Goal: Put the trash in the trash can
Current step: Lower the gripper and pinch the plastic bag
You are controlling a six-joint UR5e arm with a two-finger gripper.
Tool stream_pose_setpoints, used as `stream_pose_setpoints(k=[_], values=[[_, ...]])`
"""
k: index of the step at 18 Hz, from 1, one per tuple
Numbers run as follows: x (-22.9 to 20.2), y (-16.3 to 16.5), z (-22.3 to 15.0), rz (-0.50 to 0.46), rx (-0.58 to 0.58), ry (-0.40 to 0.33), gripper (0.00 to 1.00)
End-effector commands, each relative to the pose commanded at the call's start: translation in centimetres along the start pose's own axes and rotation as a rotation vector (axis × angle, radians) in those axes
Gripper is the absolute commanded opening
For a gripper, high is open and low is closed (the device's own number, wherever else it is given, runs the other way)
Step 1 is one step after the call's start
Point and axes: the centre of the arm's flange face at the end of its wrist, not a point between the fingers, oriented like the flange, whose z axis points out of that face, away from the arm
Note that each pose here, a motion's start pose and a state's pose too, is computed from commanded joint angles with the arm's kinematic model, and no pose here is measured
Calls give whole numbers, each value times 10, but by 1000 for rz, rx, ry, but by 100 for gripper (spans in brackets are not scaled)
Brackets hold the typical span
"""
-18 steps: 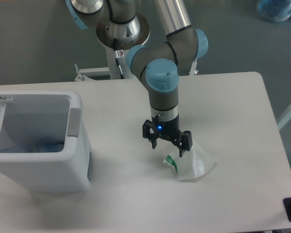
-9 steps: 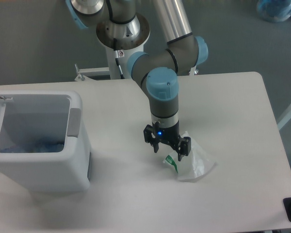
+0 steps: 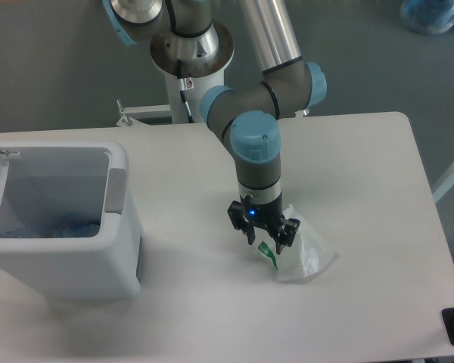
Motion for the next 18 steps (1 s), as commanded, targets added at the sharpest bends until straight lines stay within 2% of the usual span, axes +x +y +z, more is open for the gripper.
stream_pose_setpoints(k=[2, 3, 8, 11, 13, 15, 18], values=[[0, 0, 0, -3, 0, 0, 4], [0, 0, 0, -5, 0, 0, 0], [-1, -1, -7, -5, 10, -8, 0], [-11, -9, -30, -11, 46, -41, 0], [-19, -15, -61, -71, 95, -78, 0], [-27, -28, -98, -187, 185, -90, 0], [-39, -46, -172, -388, 344, -107, 0]])
